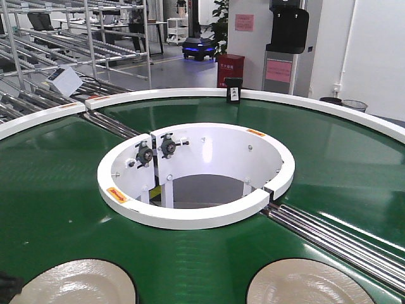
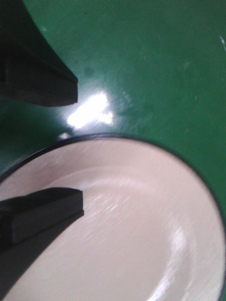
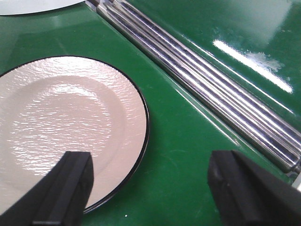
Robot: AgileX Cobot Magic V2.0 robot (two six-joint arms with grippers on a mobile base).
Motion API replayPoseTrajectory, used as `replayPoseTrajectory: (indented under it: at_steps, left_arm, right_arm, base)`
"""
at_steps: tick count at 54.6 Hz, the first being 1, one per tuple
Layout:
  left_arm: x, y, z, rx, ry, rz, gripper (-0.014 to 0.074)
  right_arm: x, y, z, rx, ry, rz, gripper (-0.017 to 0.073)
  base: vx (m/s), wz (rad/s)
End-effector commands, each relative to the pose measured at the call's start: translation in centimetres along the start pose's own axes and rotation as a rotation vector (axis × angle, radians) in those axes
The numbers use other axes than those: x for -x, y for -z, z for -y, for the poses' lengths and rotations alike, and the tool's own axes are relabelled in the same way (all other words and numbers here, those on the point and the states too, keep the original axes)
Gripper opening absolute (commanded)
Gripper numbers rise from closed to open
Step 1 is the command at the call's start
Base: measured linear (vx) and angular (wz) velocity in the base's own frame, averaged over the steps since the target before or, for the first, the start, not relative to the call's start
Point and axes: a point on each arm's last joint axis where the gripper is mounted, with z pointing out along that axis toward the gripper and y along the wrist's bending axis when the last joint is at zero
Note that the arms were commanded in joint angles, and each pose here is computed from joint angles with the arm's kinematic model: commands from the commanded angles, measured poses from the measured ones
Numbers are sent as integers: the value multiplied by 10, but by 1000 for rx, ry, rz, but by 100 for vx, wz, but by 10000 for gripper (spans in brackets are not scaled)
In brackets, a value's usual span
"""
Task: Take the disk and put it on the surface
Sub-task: 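Close each gripper on the rim of its cream plate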
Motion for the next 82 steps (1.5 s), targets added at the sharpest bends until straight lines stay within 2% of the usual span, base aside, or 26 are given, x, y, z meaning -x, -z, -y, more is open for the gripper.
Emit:
replayPoseTrajectory:
  at_steps: [1,5,6,8,11,16,17,18,20,25,30,43,47,53,67,76,82]
  left_arm:
    - [26,5,-13,-25,87,77,487]
    - [32,-3,-26,-45,112,67,487]
    - [32,-5,-32,-59,135,63,487]
    - [32,-10,-39,-72,134,56,487]
    - [31,-18,-47,-123,161,45,487]
    - [29,-29,-53,-207,98,34,487]
    - [29,-31,-53,-222,114,35,487]
    - [30,-33,-52,-246,103,40,487]
    - [31,-37,-51,-283,123,46,484]
    - [33,-46,-47,-354,121,60,479]
    - [31,-55,-44,-402,85,45,479]
    - [25,-76,-45,-421,99,-13,479]
    - [24,-82,-44,-437,125,-25,479]
    - [23,-90,-34,-493,152,-52,479]
    - [21,-95,-16,-547,135,-84,475]
    - [23,-94,-10,-581,155,-83,416]
    - [22,-93,-8,-606,162,-93,344]
  right_arm:
    - [15,6,2,-10,4,99,566]
    - [15,6,2,-10,5,99,566]
    - [15,6,2,-11,6,99,566]
    - [15,6,2,-11,7,99,566]
    - [15,6,2,-12,8,99,566]
    - [15,6,2,-12,11,99,566]
    - [15,6,2,-12,11,99,566]
    - [15,6,2,-12,11,99,566]
    - [15,6,2,-12,11,99,566]
    - [15,6,2,-12,11,99,566]
    - [15,6,2,-13,13,99,566]
    - [15,6,2,-13,13,99,566]
    - [15,6,2,-13,13,99,566]
    - [15,6,2,-13,13,99,566]
    - [16,6,2,-13,13,106,565]
    - [17,6,2,-14,13,116,565]
    - [17,6,2,-14,13,121,565]
  base:
    - [0,0]
    - [0,0]
    - [0,0]
    - [0,0]
    - [0,0]
    - [0,0]
    - [0,0]
    - [0,0]
    - [0,0]
    - [0,0]
    - [0,0]
    - [0,0]
    - [0,0]
    - [0,0]
    - [0,0]
    - [0,0]
    - [0,0]
